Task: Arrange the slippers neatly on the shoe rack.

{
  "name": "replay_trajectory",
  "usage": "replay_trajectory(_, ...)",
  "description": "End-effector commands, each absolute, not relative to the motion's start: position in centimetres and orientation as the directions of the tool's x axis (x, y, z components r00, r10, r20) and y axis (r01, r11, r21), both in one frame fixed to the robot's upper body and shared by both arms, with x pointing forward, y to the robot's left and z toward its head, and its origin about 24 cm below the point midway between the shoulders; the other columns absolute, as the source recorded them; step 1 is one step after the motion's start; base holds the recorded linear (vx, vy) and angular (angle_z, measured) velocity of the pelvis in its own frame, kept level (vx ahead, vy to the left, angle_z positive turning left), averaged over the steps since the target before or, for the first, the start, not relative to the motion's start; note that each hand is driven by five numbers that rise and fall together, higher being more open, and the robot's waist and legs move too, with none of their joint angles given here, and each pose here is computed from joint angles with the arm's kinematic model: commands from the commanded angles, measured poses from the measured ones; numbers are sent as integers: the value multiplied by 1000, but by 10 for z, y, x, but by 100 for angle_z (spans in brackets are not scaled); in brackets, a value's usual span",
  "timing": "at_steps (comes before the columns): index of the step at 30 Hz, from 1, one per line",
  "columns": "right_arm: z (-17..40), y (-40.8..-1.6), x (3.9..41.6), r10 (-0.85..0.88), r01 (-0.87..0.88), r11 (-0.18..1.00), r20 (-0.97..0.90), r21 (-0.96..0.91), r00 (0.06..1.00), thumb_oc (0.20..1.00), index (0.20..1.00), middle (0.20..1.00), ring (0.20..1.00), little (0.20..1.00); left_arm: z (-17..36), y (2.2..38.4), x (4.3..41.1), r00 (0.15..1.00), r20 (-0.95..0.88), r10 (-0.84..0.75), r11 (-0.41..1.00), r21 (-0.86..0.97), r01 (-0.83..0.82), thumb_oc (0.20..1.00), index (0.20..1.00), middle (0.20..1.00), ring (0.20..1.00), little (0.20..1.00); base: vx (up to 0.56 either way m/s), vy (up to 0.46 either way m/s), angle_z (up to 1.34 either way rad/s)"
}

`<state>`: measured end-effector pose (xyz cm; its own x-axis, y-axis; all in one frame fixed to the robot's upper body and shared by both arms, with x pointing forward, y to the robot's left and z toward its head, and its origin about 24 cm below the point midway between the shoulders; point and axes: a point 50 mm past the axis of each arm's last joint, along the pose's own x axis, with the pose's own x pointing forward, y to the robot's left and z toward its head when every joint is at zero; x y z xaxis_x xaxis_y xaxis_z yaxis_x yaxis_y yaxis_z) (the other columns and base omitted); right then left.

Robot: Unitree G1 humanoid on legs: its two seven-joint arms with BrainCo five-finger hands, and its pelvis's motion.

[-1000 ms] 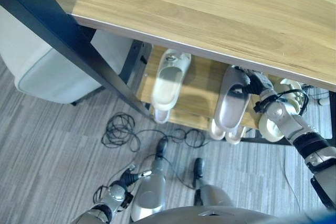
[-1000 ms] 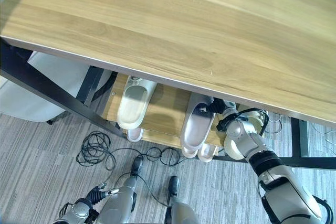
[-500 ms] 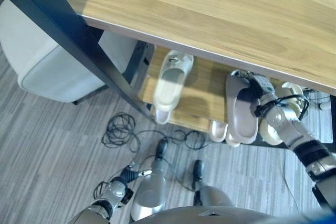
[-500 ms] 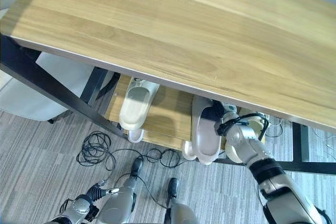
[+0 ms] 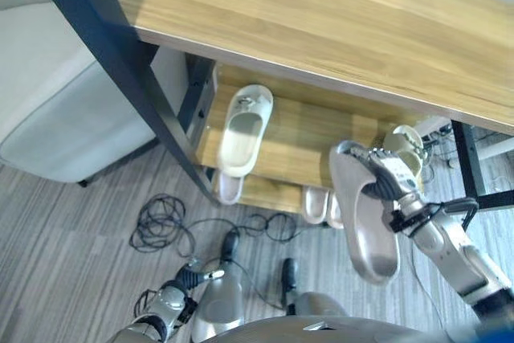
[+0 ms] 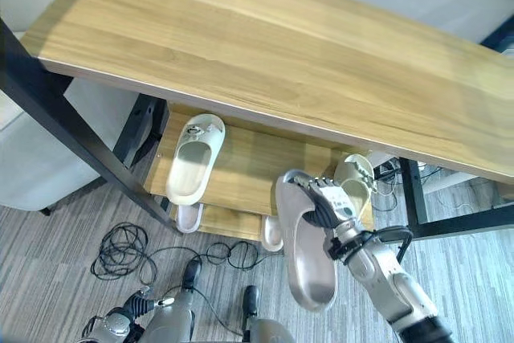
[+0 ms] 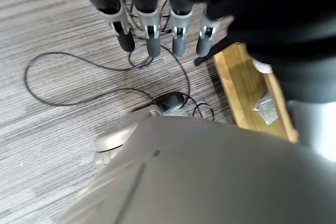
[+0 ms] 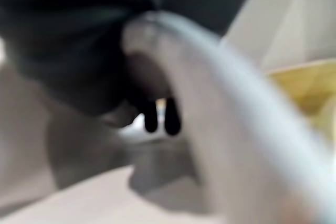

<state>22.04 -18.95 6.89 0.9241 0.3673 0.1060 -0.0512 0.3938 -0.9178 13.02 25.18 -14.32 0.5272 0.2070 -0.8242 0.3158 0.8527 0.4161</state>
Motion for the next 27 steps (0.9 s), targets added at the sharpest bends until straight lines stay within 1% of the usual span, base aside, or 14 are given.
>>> replay_trajectory(1,93,-193,217,420,19,352,176,-936,890,200,200,200,200,200,-150,253,111,471,-857,210,855,394,337,1000,1000,1000,1000,1000,-27,8,-15)
replay_trajectory(2,86,-194,206,418,-18,371,150,-928,896,200,200,200,200,200,-145,255,120,525,-820,226,851,429,304,1000,1000,1000,1000,1000,6,3,-12)
replay_trajectory(3,86,-194,205,418,-20,371,148,-928,896,200,200,200,200,200,-145,255,119,524,-821,226,850,429,305,1000,1000,1000,1000,1000,26,-2,-5)
replay_trajectory(5,85,-194,197,419,-34,395,147,-918,896,200,200,200,200,200,-128,263,147,643,-726,242,825,503,258,1000,1000,1000,1000,1000,43,-1,-2)
replay_trajectory(8,79,-194,187,430,-80,418,120,-905,895,200,200,200,200,200,-100,273,175,784,-574,235,768,604,212,1000,1000,1000,1000,1000,-1,-9,-3)
replay_trajectory(10,74,-194,181,434,-122,434,88,-893,897,200,200,200,200,200,-84,276,182,841,-502,202,727,652,215,1000,1000,1000,1000,1000,65,-22,-5)
replay_trajectory(11,68,-195,183,420,-139,462,77,-876,904,200,200,200,200,200,-85,299,163,813,-525,252,731,654,196,1000,1000,1000,1000,1000,0,0,0)
replay_trajectory(12,74,-199,179,434,-121,422,83,-899,897,200,200,200,200,200,-68,301,173,864,-446,233,680,710,183,1000,1000,1000,1000,1000,1,-35,-4)
replay_trajectory(13,68,-199,179,408,-138,471,76,-871,910,200,200,200,200,200,-73,315,154,835,-463,297,672,723,161,1000,1000,1000,1000,1000,-2,-41,1)
replay_trajectory(14,64,-198,174,426,-156,469,68,-869,902,200,200,200,200,200,-77,319,155,816,-453,360,656,744,123,1000,1000,1000,1000,1000,-4,-25,4)
replay_trajectory(16,61,-197,174,422,-157,471,65,-868,904,200,200,200,200,200,-74,317,164,825,-402,397,652,756,55,1000,1000,1000,1000,1000,-9,-5,12)
replay_trajectory(19,60,-197,173,424,-156,462,63,-873,904,200,200,200,200,200,-67,316,173,847,-360,391,646,763,26,1000,1000,1000,1000,1000,-52,-8,6)
replay_trajectory(20,62,-202,175,417,-143,451,67,-881,907,200,200,200,200,200,-52,315,186,885,-269,379,635,772,-38,1000,1000,1000,1000,1000,-98,-10,6)
replay_trajectory(27,70,-202,183,440,-135,467,97,-874,893,200,200,200,200,200,-26,308,212,931,-116,345,606,785,-127,1000,1000,1000,1000,1000,-156,2,8)
